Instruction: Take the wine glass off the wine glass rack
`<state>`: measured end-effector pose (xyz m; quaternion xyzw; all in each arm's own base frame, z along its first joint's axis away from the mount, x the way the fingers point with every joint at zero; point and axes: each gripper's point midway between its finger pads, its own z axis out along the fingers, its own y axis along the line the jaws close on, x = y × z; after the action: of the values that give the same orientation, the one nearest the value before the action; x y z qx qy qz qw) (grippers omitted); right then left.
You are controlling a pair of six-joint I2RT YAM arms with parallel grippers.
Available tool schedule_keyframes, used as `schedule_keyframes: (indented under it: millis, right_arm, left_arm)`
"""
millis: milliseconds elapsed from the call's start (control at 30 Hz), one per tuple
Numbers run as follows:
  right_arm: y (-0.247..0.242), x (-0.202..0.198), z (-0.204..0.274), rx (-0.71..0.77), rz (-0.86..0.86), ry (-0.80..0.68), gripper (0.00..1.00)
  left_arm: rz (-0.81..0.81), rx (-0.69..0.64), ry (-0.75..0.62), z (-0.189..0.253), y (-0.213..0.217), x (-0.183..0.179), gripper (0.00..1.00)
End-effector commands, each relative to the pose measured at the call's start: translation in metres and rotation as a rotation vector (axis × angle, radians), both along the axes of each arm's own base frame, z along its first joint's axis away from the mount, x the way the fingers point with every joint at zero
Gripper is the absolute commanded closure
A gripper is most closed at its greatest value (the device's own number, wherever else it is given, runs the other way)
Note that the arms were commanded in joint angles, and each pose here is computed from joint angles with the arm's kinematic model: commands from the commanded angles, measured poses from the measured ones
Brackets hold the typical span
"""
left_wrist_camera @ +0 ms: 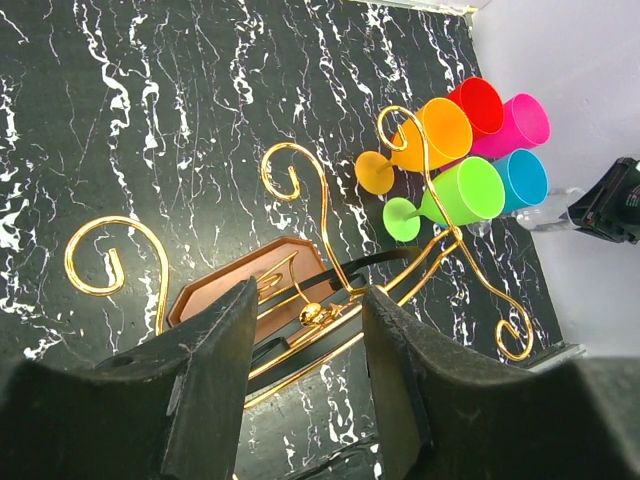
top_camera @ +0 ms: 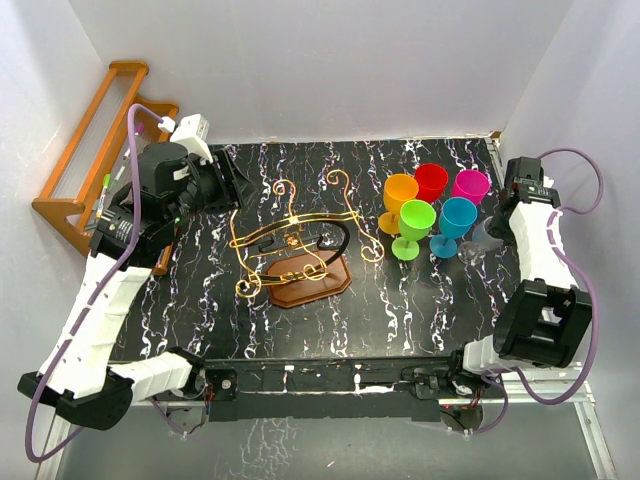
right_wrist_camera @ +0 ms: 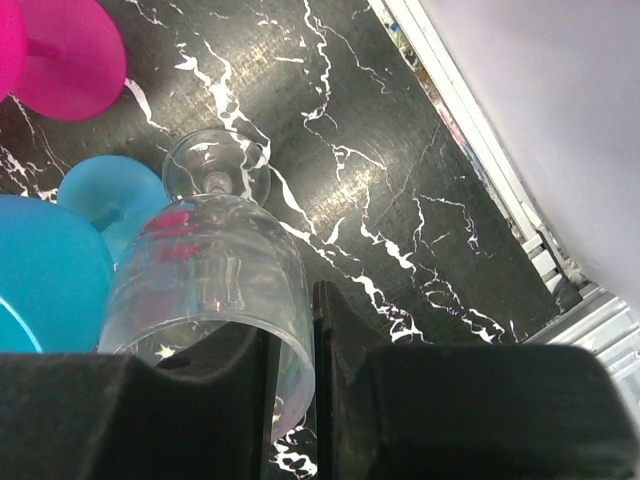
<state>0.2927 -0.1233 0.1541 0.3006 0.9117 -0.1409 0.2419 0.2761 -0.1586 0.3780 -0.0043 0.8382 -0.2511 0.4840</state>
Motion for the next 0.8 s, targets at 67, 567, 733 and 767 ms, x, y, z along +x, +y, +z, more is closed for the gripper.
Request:
schedule_keyframes:
  millis: [67, 567, 733, 767]
  right_arm:
    - [-0.005, 0.023, 0.019, -0.015, 0.010, -0.110, 0.74]
    - [0.018, -0.002, 0.177, -0.057, 0.082, -0.476, 0.06]
    - [0.069, -0.012, 0.203, 0.102, 0.252, -0.632, 0.01]
    - [0.078, -0.014, 0.205, 0.135, 0.280, -0.659, 0.01]
  left_arm:
    - [0.033, -0.006, -0.054, 0.020, 0.010, -0.006, 0.55]
    - [0.106, -0.023, -0.100, 0.034, 0.032, -0.025, 0.54]
    - [0.131, -0.055, -0.131, 0.032, 0.042, -0.039, 0.54]
    - [0.133, -0.058, -0.133, 0.032, 0.044, -0.042, 0.54]
